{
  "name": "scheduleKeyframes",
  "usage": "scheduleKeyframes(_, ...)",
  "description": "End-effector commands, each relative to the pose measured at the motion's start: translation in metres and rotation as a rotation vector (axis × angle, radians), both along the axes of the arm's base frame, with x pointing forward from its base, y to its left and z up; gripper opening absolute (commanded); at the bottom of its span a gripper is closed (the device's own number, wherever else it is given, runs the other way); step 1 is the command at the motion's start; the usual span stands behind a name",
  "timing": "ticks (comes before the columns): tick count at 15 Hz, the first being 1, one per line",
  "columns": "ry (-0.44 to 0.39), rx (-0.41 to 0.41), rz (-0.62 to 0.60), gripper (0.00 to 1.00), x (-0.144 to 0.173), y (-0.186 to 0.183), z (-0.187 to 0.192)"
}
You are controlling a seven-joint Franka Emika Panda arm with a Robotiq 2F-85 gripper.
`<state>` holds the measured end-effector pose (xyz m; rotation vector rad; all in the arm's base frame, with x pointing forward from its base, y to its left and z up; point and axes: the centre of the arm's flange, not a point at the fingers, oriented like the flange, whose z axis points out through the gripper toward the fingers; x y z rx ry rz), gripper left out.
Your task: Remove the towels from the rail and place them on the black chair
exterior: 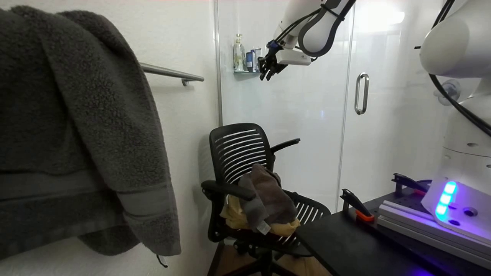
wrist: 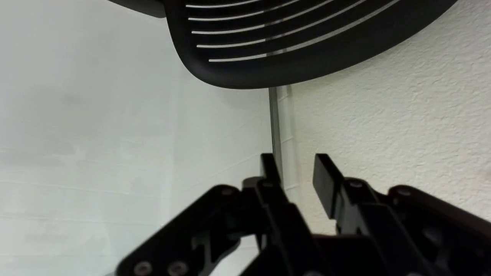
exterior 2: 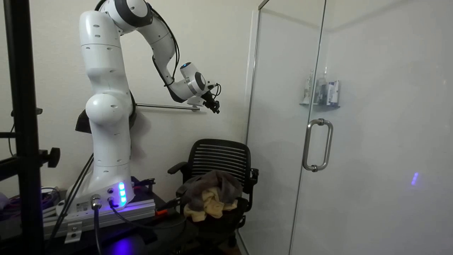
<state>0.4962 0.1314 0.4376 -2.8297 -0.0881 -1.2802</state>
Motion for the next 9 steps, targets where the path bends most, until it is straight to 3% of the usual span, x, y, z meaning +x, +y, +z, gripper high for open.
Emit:
scheduleKeyframes(1, 0.093, -0.015, 0.065, 0.58, -0.014, -0.002, 0.003)
scheduleKeyframes(7, 0.226, -0.167, 0.307, 0.98, -0.089, 0.033, -0.001)
scheduleKeyframes(9, 0.258, -0.219, 0.400, 1.00, -0.108, 0.050, -0.004)
